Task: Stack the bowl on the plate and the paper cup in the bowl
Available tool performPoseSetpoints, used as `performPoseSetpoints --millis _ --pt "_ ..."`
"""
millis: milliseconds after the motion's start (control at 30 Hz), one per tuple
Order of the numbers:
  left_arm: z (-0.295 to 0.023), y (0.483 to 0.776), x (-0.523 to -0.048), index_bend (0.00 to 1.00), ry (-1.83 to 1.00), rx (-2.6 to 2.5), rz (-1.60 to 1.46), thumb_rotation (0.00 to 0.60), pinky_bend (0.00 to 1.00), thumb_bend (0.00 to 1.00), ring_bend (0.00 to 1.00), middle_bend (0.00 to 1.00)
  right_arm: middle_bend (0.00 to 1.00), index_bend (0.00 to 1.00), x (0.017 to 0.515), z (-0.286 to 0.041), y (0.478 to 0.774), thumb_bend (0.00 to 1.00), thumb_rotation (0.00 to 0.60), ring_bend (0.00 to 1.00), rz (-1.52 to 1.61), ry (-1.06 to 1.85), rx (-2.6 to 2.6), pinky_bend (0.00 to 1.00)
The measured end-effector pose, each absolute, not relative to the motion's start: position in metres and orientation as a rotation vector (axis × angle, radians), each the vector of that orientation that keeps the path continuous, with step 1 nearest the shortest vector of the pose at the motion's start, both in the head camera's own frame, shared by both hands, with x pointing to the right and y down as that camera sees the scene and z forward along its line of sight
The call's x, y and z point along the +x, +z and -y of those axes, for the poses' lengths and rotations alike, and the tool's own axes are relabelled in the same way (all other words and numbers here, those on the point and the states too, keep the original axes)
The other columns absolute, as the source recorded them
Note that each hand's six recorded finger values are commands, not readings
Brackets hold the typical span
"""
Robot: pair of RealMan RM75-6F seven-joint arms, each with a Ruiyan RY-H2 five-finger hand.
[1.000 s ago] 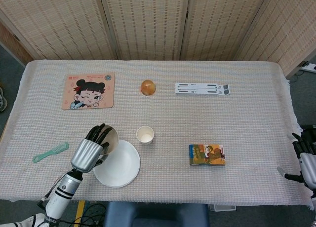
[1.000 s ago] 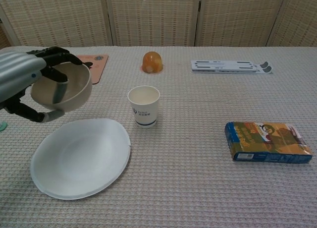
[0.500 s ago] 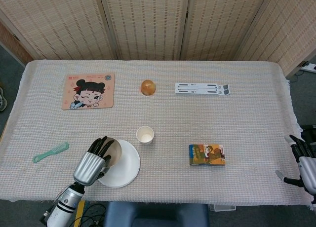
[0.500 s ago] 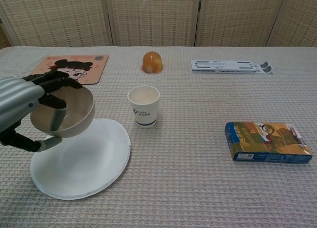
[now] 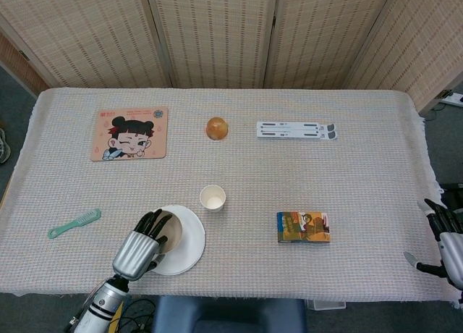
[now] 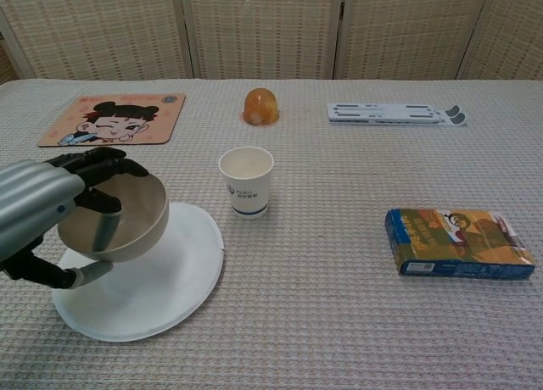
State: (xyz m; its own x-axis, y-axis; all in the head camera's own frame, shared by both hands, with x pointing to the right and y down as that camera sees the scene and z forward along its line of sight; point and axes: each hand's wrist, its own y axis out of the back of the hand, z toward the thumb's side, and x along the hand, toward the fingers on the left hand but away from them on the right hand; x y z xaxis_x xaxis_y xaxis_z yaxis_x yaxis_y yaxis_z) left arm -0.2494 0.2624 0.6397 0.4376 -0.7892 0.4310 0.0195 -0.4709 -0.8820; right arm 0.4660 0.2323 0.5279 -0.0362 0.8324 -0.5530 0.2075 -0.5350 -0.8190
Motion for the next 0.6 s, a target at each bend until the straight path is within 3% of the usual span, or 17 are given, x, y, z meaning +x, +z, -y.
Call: performPoseSetpoints --millis 600 --pt "-0.271 0.661 -0.266 0.67 -1.177 -1.859 -0.688 0.6 0.16 0.31 0.0 0.16 0.0 0.0 0.464 -0.234 0.529 0.21 0.6 0.0 1.085 1.618 -1.726 0.0"
